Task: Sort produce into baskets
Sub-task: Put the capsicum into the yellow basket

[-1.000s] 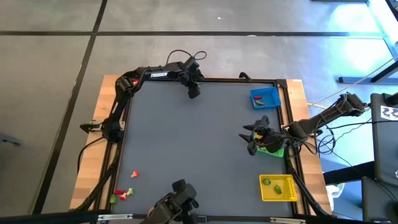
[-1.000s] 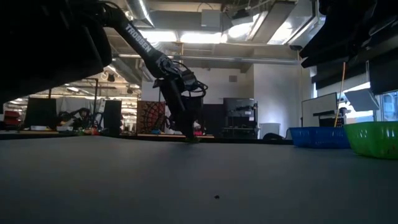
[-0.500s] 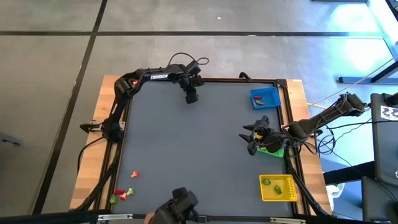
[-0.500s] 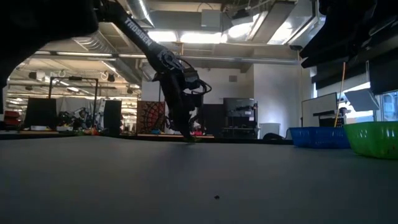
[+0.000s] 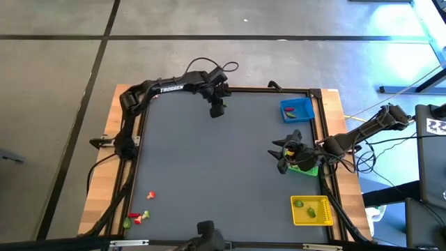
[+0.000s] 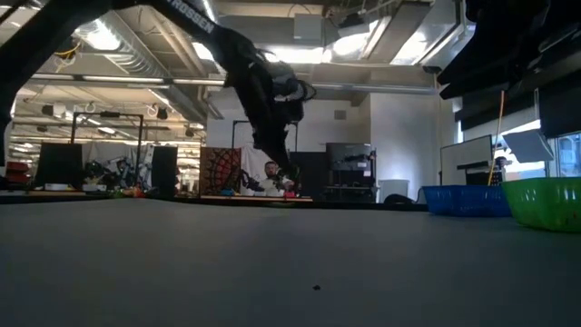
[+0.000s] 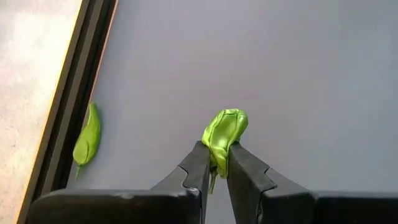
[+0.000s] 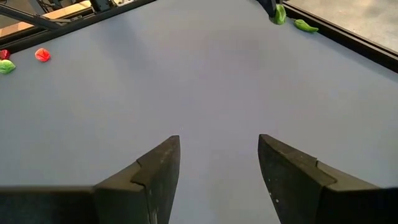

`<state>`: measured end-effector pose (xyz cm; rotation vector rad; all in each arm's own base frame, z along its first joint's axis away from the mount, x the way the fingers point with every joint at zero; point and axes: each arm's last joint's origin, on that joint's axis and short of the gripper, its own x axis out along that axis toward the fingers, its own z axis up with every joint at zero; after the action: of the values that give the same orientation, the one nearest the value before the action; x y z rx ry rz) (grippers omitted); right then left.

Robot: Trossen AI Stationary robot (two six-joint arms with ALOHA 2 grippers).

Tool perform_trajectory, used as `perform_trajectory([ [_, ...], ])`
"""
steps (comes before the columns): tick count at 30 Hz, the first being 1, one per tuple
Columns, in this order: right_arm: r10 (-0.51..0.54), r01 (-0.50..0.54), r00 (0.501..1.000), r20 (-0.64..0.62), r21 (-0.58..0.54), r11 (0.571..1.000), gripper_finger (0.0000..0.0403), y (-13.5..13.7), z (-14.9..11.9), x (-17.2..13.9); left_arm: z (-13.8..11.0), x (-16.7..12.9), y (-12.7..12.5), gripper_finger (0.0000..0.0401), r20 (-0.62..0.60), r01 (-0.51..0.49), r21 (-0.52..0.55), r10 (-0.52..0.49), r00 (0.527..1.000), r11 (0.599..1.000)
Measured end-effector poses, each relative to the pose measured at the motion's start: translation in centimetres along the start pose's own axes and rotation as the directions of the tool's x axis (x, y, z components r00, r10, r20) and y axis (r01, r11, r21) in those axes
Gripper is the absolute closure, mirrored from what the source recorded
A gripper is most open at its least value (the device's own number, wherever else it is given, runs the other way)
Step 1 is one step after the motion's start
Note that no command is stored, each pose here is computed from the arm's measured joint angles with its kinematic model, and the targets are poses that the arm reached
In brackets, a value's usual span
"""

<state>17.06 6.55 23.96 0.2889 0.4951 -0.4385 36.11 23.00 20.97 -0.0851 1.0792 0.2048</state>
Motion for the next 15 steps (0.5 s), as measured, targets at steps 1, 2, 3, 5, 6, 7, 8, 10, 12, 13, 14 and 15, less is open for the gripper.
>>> perform_trajectory([
  [1,0.0,0.0,1.0,0.0,0.0,1.0,0.0187,0.0,0.0,0.0,0.2,-0.4,-0.3,0.036,0.01,0.0,0.005,0.0,1.0,1.0],
  [2,0.0,0.0,1.0,0.0,0.0,1.0,0.0187,0.0,0.0,0.0,0.5,-0.8,-0.7,0.036,0.022,0.0,0.013,0.0,1.0,1.0],
  [3,0.0,0.0,1.0,0.0,0.0,1.0,0.0187,0.0,0.0,0.0,0.7,-1.2,-1.1,0.036,0.035,0.0,0.02,-0.001,0.999,1.0],
  [5,0.0,0.0,1.0,0.0,0.0,1.0,0.0187,0.0,0.0,0.0,1.2,-2.0,-2.2,0.0359,0.059,0.006,0.036,-0.008,0.998,0.999],
  [6,0.0,0.0,1.0,0.0,0.0,1.0,0.0187,0.0,0.0,0.0,1.5,-2.4,-2.8,0.0359,0.069,0.009,0.045,-0.012,0.998,0.999],
  [7,0.001,-0.001,1.0,0.0,0.0,1.0,0.0187,0.0,0.0,0.0,1.7,-2.8,-3.4,0.0359,0.08,0.012,0.057,-0.017,0.997,0.998],
  [8,0.0,0.0,1.0,0.0,0.0,1.0,0.0187,0.0,0.0,0.0,2.0,-3.2,-4.0,0.0359,0.093,0.015,0.07,-0.021,0.995,0.997],
  [10,0.001,-0.001,1.0,0.0,0.0,1.0,0.0187,0.0,0.0,0.0,2.5,-4.0,-5.3,0.0359,0.126,0.019,0.098,-0.031,0.992,0.995],
  [12,0.0,0.0,1.0,0.001,0.0,1.0,0.0187,0.0,0.0,0.0,2.9,-4.7,-6.6,0.0359,0.146,0.027,0.125,-0.045,0.988,0.992],
  [13,0.0,0.0,1.0,0.001,0.0,1.0,0.0187,0.0,0.0,0.0,3.1,-4.9,-7.3,0.0359,0.155,0.032,0.141,-0.054,0.986,0.99],
  [14,0.0,0.0,1.0,0.002,0.0,1.0,0.0187,0.0,0.0,0.0,3.2,-5.1,-7.9,0.0359,0.161,0.038,0.152,-0.062,0.985,0.988],
  [15,0.002,-0.002,1.0,0.003,0.0,1.0,0.0187,0.0,0.0,0.0,3.4,-5.2,-8.5,0.0359,0.166,0.044,0.157,-0.071,0.984,0.987],
])
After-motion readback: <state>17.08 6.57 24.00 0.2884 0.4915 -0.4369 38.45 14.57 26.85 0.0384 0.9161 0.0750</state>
